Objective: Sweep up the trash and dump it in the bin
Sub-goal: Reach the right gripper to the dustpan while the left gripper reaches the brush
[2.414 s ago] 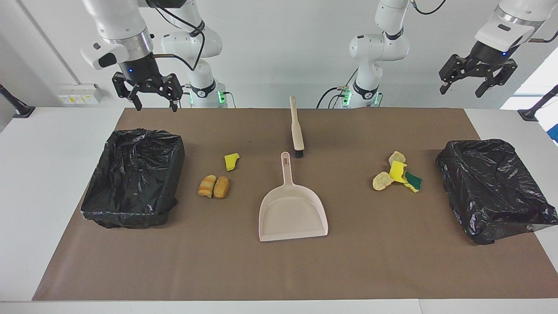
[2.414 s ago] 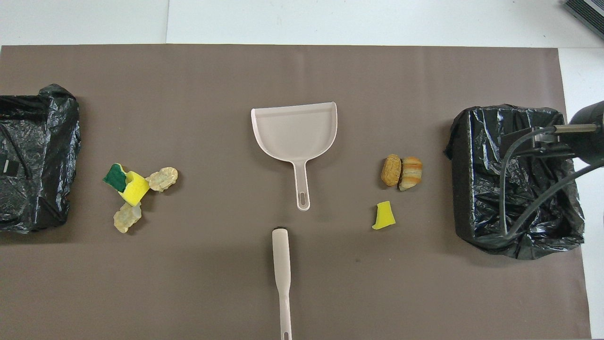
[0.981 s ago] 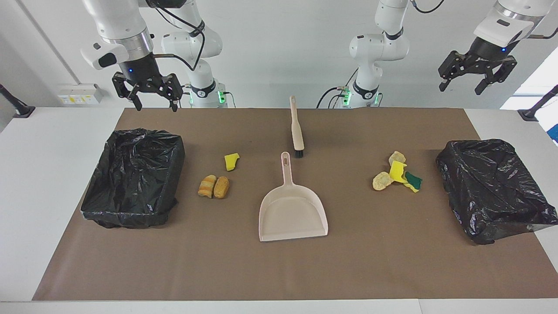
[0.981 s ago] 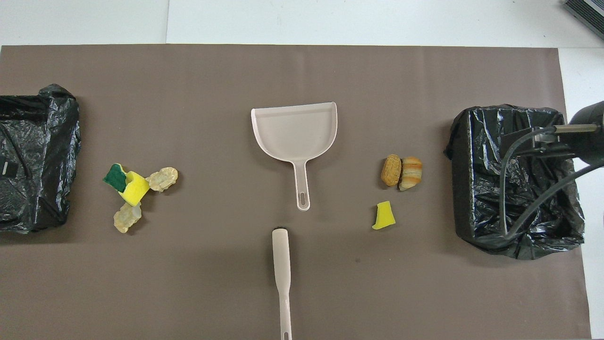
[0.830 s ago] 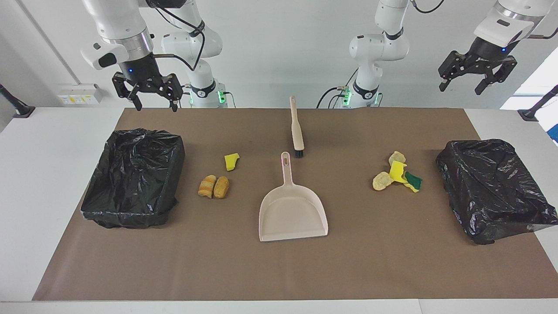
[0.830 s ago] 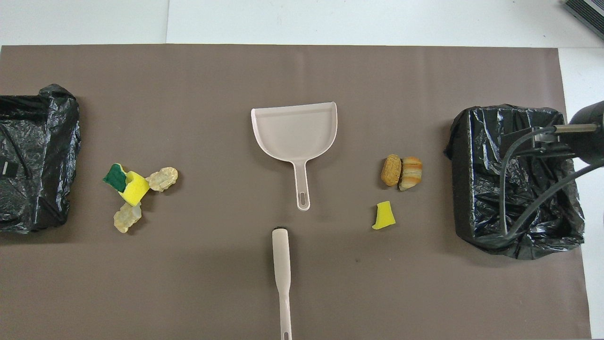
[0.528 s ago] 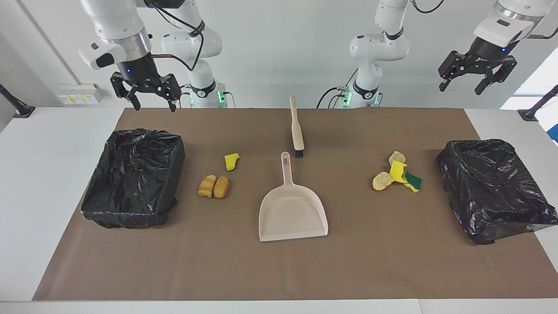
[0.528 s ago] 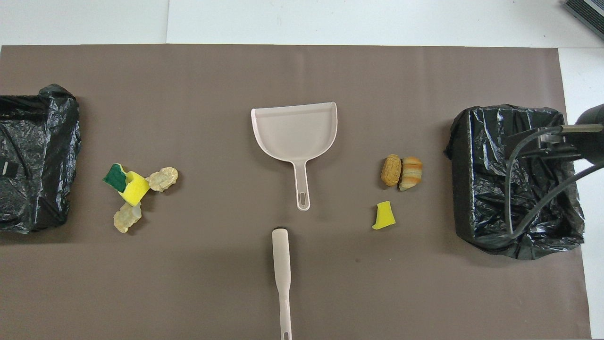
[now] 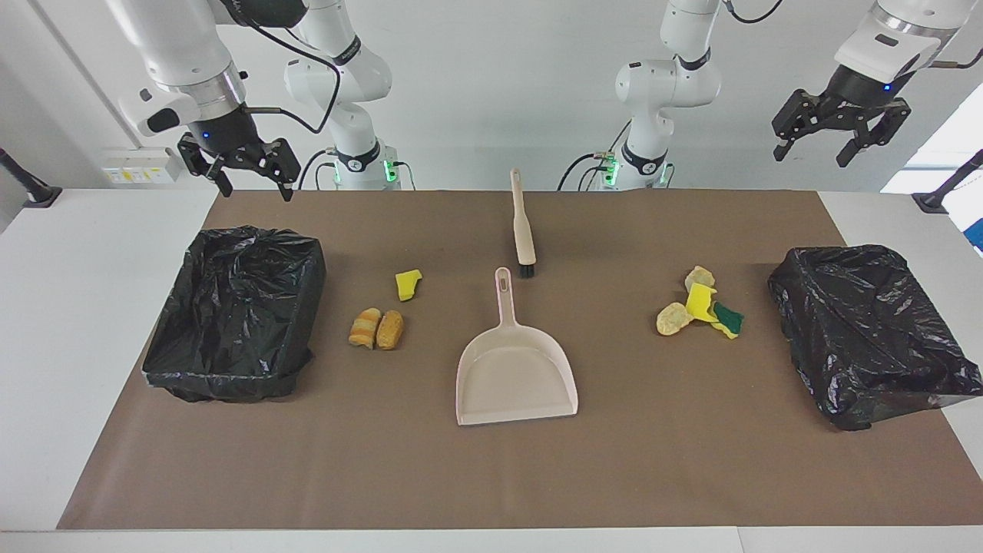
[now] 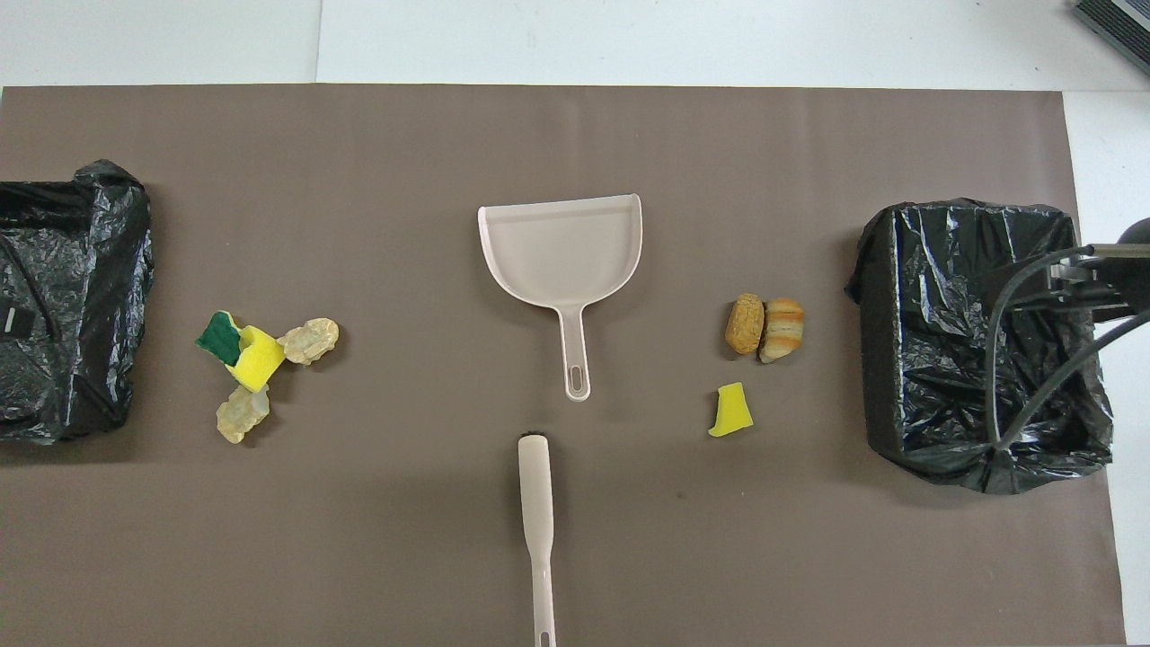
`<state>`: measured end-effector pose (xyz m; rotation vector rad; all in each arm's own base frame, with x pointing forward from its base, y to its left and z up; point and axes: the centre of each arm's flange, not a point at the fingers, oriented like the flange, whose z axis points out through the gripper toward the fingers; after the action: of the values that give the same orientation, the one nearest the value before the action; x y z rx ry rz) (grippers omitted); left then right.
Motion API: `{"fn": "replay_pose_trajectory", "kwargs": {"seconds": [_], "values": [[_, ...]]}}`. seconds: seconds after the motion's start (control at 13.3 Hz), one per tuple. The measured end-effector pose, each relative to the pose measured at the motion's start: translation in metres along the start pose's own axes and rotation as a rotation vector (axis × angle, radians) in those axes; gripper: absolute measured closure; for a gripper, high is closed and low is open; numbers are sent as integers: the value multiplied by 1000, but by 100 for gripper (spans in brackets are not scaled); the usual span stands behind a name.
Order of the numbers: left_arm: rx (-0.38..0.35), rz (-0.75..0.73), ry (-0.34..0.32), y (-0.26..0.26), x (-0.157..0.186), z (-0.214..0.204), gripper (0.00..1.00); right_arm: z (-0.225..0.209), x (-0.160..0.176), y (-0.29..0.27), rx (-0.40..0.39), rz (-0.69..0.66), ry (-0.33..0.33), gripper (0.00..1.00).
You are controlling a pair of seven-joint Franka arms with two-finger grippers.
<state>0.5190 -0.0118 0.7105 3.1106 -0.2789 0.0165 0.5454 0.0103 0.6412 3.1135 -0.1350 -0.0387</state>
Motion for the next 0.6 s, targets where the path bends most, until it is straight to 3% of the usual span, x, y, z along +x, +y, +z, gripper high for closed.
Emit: {"fn": "replay_pose_trajectory", "kwargs": {"seconds": [0.3, 0.6], "values": [[0, 1, -1, 0, 0, 0, 0, 12, 5, -31, 32, -49, 32, 0], [-4, 34, -31, 18, -2, 2, 0, 53, 26, -119, 52, -132, 106, 0]]}}
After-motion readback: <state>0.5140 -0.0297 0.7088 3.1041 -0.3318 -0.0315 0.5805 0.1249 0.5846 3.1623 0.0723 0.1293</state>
